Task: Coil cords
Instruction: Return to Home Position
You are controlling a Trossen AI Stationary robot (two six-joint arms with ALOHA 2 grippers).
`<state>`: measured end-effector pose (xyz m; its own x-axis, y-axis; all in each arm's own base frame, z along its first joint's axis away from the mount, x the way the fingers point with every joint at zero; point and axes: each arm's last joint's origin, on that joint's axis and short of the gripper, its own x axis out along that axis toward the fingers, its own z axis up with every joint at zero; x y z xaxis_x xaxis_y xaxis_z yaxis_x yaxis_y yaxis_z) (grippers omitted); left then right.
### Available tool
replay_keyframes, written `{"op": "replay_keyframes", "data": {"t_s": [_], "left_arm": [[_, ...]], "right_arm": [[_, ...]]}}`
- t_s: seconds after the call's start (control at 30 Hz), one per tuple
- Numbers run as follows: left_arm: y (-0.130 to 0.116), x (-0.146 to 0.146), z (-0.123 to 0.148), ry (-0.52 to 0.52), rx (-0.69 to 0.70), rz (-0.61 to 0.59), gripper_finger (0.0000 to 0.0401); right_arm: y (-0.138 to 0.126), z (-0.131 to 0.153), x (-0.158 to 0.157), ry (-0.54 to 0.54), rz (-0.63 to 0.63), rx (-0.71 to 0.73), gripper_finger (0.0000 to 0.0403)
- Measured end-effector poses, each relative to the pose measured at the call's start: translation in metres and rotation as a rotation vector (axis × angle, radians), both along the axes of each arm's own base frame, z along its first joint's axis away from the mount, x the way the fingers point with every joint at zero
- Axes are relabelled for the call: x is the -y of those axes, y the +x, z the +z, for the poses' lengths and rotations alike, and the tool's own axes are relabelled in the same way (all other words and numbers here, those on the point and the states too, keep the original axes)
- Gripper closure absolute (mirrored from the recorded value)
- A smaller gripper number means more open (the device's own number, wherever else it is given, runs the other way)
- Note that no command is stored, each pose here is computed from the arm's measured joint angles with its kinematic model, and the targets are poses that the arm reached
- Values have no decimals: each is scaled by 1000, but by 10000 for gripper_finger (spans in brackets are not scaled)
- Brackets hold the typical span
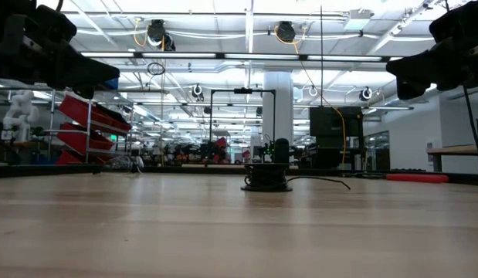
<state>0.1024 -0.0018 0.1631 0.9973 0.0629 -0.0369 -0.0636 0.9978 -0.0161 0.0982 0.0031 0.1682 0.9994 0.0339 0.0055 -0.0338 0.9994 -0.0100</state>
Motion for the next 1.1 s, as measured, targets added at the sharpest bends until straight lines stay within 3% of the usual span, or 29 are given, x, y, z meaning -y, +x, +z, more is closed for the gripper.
{"op": "replay_keyframes", "data": {"t_s": [0.93, 1.1], "left_arm": [[0, 0, 2, 2, 19, -6, 397], [0, 2, 6, 55, 65, -71, 397]], "right_arm": [[0, 0, 5, -4, -53, 2, 403], [0, 0, 5, -3, -54, 2, 403]]}}
